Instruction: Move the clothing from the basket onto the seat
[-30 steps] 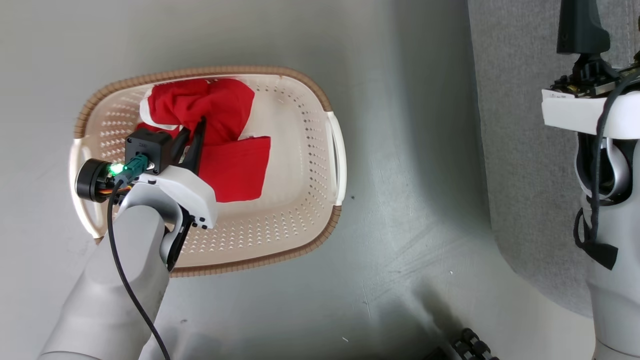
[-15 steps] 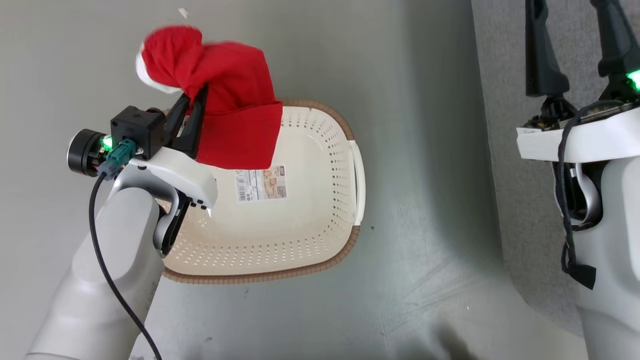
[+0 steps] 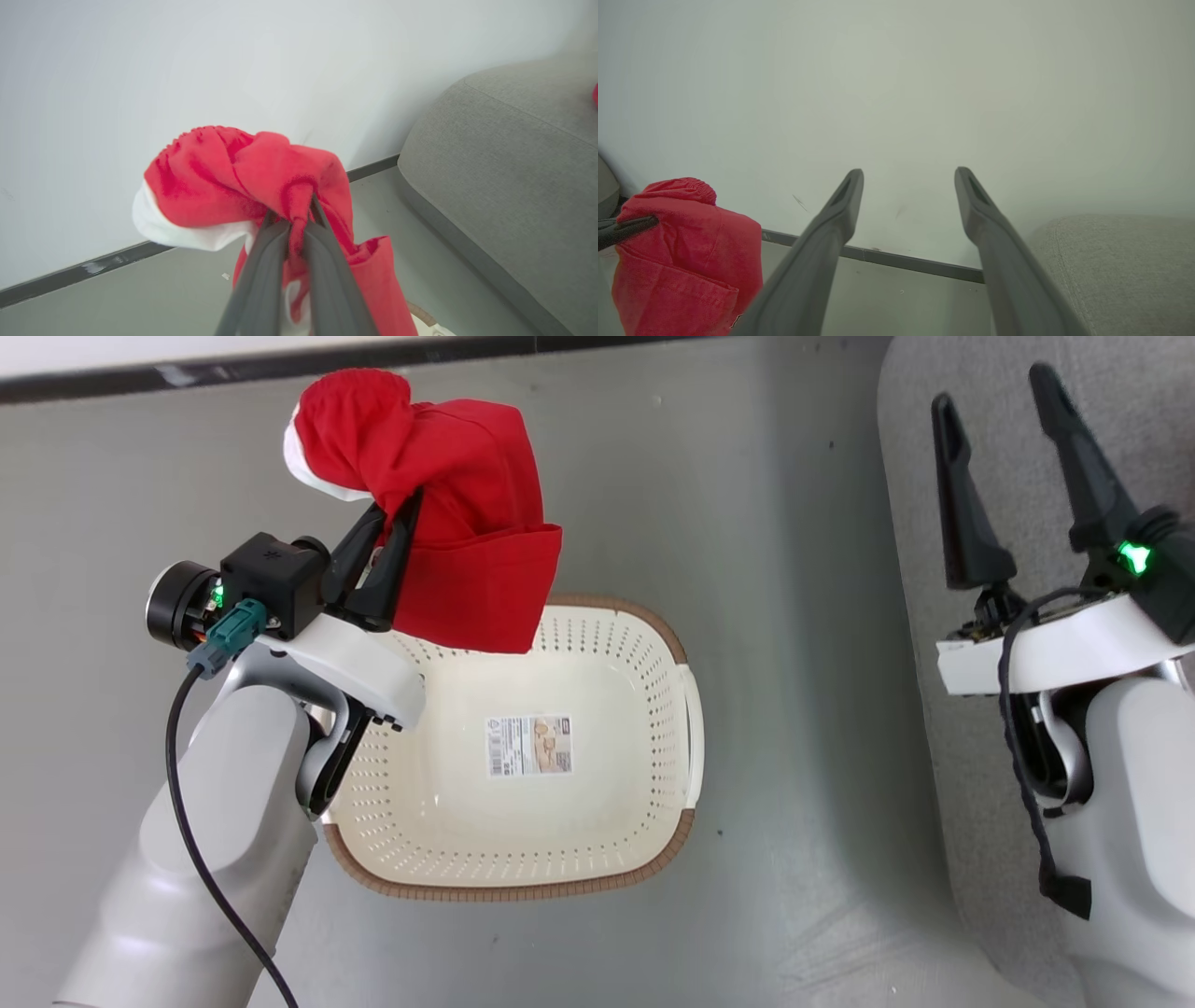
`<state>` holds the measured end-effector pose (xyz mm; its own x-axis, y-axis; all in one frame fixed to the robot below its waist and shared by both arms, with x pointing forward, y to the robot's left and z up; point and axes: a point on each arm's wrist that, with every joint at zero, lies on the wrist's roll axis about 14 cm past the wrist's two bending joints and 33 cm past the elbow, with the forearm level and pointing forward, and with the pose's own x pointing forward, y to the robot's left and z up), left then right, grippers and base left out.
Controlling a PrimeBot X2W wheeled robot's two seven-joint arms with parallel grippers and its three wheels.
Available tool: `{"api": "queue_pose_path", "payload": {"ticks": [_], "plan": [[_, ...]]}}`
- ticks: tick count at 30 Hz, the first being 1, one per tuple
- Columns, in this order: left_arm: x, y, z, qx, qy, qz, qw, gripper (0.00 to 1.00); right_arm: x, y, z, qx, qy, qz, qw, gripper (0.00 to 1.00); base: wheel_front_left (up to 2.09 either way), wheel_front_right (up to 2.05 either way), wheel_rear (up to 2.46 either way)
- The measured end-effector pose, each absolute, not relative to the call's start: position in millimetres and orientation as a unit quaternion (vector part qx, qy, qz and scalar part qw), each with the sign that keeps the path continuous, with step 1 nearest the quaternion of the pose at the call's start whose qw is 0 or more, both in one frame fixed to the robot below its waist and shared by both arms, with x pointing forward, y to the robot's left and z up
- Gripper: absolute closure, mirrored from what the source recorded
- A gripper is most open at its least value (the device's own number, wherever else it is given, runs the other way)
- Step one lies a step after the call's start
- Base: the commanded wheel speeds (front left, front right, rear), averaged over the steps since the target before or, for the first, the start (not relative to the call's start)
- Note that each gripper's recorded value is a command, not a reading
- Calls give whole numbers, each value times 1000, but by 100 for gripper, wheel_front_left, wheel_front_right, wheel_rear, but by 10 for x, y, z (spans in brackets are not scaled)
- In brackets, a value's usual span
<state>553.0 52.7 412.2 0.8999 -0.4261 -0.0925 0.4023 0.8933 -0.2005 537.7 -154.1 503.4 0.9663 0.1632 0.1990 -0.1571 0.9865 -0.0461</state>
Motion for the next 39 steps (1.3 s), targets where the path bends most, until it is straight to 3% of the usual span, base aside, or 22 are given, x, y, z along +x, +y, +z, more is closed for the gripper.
{"api": "queue_pose_path", "payload": {"ticks": [25, 39], "plan": [[5022, 397, 5402, -78, -6, -261, 962, 100, 4650, -1236, 5323, -14, -92, 128, 987, 0, 0, 0, 0], [4504, 154, 5829, -72, -31, -309, 948, 100, 4336, -1033, 5474, -5, -93, 195, 976, 0, 0, 0, 0]]}}
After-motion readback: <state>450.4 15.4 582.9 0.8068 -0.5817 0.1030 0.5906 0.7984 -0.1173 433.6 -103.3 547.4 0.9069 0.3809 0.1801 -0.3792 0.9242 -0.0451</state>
